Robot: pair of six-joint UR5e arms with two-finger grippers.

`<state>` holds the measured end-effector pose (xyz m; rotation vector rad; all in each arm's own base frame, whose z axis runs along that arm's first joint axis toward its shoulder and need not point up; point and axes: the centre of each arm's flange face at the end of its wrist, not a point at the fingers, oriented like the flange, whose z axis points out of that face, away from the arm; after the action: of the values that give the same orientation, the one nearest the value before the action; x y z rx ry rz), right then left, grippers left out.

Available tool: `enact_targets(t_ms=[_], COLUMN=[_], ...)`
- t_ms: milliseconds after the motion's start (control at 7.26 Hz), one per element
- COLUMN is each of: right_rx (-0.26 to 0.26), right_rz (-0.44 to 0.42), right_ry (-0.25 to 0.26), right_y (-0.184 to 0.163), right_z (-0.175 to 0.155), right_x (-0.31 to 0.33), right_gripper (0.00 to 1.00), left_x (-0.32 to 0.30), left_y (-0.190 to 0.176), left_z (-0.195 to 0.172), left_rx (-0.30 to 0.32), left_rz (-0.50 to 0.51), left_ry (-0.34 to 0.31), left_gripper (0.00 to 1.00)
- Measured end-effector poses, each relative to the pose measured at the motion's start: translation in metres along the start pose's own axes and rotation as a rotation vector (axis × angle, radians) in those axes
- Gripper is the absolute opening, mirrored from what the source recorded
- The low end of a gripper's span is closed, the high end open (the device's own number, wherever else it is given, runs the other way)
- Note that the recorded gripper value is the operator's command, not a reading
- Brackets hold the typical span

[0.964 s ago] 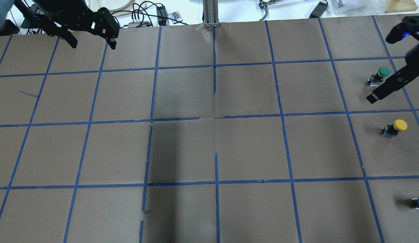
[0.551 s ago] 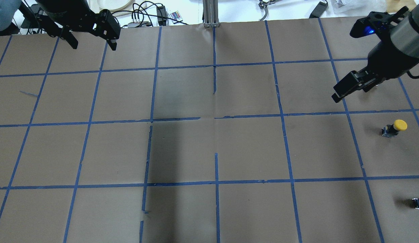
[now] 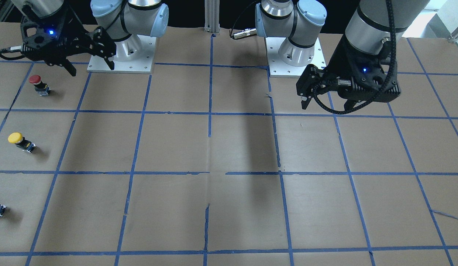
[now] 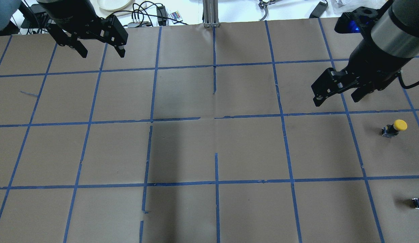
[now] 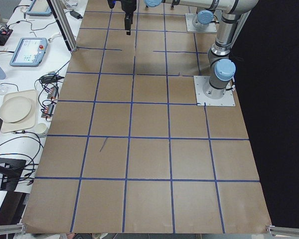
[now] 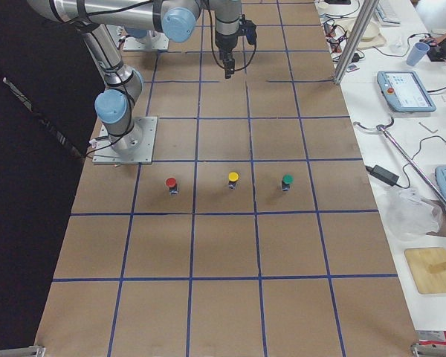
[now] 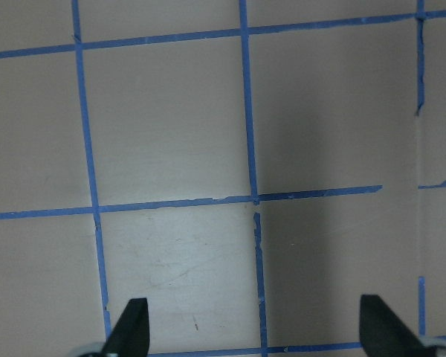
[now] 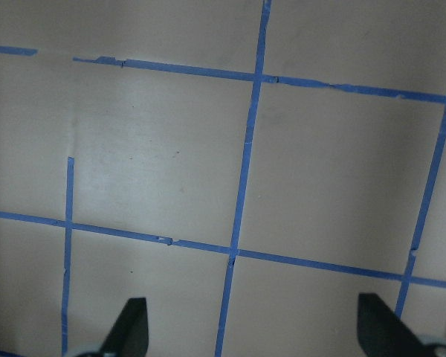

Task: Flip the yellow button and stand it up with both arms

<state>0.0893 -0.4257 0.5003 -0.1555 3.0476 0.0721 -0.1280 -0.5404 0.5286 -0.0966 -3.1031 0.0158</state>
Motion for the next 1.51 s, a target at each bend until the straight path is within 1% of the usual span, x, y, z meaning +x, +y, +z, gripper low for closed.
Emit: enact_targets(t_ms=[138, 275, 413, 551, 964, 1239, 1514], right_rx=[-0.022, -0.030, -0.030, -0.030, -0.041, -0.043, -0.043], right_rz=[0.054, 0.118, 0.178, 0.210, 0.237, 0.235, 0.235], right_ry=[0.036, 0.046, 0.043, 0.041, 0.048, 0.060, 0.063], right_y=[0.005, 0.007, 0.009, 0.009, 0.004, 0.003, 0.002], right_z=[-0.009, -0.012, -0.012, -0.012, -0.004, -0.002, -0.001], right_x=[-0.009, -0.018, -0.029, -0.037, -0.041, -0.040, -0.039], right_gripper=[1.00, 1.00, 1.00, 1.00, 1.00, 1.00, 1.00], left_x=[0.001, 0.000, -0.001, -0.001, 0.000, 0.001, 0.001], left_y=[0.008, 0.015, 0.021, 0.026, 0.029, 0.024, 0.026], left_z=[-0.002, -0.005, -0.009, -0.012, -0.015, -0.011, -0.001], left_rx=[-0.037, -0.057, -0.062, -0.059, -0.046, -0.019, -0.017], left_rz=[0.000, 0.004, 0.009, 0.012, 0.020, 0.028, 0.025], left_ry=[0.009, -0.008, -0.029, -0.039, -0.038, -0.040, -0.046], left_gripper=[0.99, 0.99, 0.99, 0.99, 0.99, 0.99, 0.99])
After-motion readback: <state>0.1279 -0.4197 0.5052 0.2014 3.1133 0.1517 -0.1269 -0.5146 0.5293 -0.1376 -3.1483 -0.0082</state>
